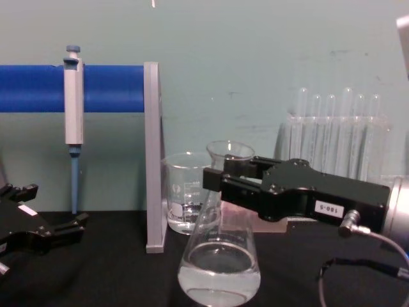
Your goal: Grasp the erlenmeyer flask with one hand, shake it three times, then place it back.
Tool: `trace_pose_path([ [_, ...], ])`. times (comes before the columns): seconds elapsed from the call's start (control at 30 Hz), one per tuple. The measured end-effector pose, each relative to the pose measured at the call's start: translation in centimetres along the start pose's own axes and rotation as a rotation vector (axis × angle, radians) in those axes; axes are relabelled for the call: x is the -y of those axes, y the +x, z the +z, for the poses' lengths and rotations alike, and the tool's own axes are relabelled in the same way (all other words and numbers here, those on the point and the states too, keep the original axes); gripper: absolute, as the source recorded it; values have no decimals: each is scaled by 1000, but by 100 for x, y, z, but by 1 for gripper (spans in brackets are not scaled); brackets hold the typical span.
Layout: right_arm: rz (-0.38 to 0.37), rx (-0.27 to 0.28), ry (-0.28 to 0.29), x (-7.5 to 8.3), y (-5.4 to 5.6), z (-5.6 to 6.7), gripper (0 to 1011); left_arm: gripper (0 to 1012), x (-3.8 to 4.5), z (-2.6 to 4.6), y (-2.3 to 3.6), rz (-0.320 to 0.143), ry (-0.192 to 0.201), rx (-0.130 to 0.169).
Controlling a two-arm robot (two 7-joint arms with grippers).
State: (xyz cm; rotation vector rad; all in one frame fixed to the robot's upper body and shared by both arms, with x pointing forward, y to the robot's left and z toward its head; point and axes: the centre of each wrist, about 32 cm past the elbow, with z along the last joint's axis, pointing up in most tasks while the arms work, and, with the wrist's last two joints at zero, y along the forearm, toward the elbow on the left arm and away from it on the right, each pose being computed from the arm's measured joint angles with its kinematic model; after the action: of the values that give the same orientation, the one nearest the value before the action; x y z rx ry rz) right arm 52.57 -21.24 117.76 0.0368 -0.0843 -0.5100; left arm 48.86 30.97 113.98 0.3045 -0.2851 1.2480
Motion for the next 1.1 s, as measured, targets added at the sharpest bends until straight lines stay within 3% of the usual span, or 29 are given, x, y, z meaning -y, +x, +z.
trace_pose_path([
  [0.27,-94,5,11,28,-2,-12,456,1001,0,0,0,0,0,0],
  [0.77,-509,70,33,221,-28,-36,456,1001,0,0,0,0,0,0],
  [1.1,-717,46,34,338,-27,-60,456,1001,0,0,0,0,0,0],
])
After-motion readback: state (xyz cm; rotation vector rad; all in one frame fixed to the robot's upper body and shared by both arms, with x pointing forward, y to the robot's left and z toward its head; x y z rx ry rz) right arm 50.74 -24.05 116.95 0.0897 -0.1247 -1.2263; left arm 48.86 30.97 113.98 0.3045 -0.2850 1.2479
